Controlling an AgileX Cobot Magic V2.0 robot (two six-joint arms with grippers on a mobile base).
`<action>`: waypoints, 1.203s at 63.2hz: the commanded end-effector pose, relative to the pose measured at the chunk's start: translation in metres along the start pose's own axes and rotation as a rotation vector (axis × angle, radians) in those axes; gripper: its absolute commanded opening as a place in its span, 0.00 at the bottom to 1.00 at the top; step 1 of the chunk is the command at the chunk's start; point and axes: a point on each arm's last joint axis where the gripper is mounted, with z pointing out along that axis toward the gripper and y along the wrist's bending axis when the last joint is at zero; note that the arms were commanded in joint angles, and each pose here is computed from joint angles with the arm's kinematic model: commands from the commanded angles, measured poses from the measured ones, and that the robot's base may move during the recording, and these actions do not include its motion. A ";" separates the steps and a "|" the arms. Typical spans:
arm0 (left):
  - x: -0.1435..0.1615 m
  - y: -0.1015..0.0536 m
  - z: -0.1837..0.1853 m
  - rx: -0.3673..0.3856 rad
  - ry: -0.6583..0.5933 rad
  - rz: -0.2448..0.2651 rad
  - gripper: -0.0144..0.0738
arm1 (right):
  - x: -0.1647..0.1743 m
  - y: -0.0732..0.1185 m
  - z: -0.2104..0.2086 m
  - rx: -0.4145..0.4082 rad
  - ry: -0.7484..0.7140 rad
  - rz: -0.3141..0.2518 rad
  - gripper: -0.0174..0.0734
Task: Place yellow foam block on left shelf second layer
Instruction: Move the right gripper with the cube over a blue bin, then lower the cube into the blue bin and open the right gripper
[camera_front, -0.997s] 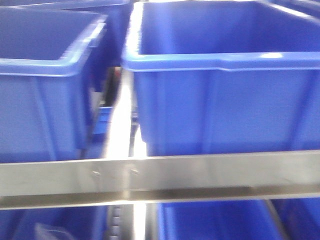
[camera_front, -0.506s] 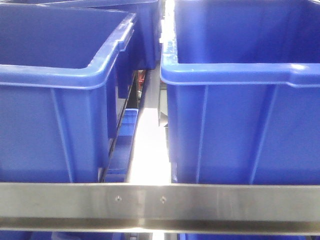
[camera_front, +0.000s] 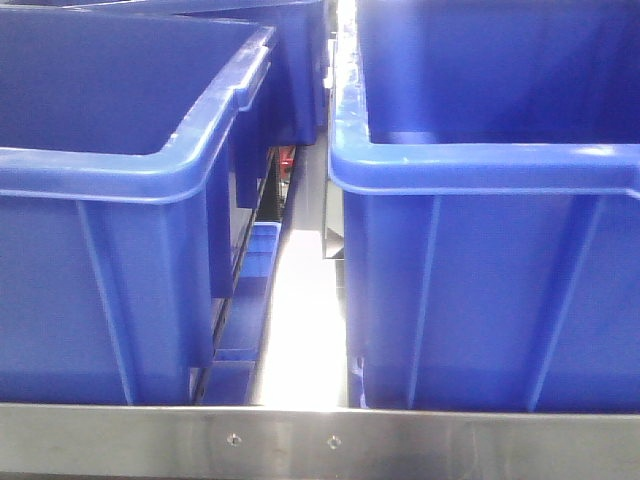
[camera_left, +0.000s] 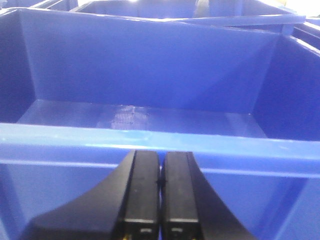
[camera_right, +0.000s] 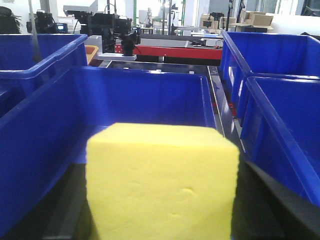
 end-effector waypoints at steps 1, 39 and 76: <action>0.001 -0.001 0.001 0.021 -0.053 -0.011 0.32 | -0.016 0.000 -0.003 -0.003 -0.110 -0.019 0.53; 0.001 -0.001 0.001 0.021 -0.053 -0.011 0.32 | -0.071 0.008 0.095 -0.015 0.297 -0.015 0.53; 0.001 -0.001 0.001 0.021 -0.053 -0.011 0.32 | 0.005 0.055 0.295 -0.160 0.790 -0.127 0.53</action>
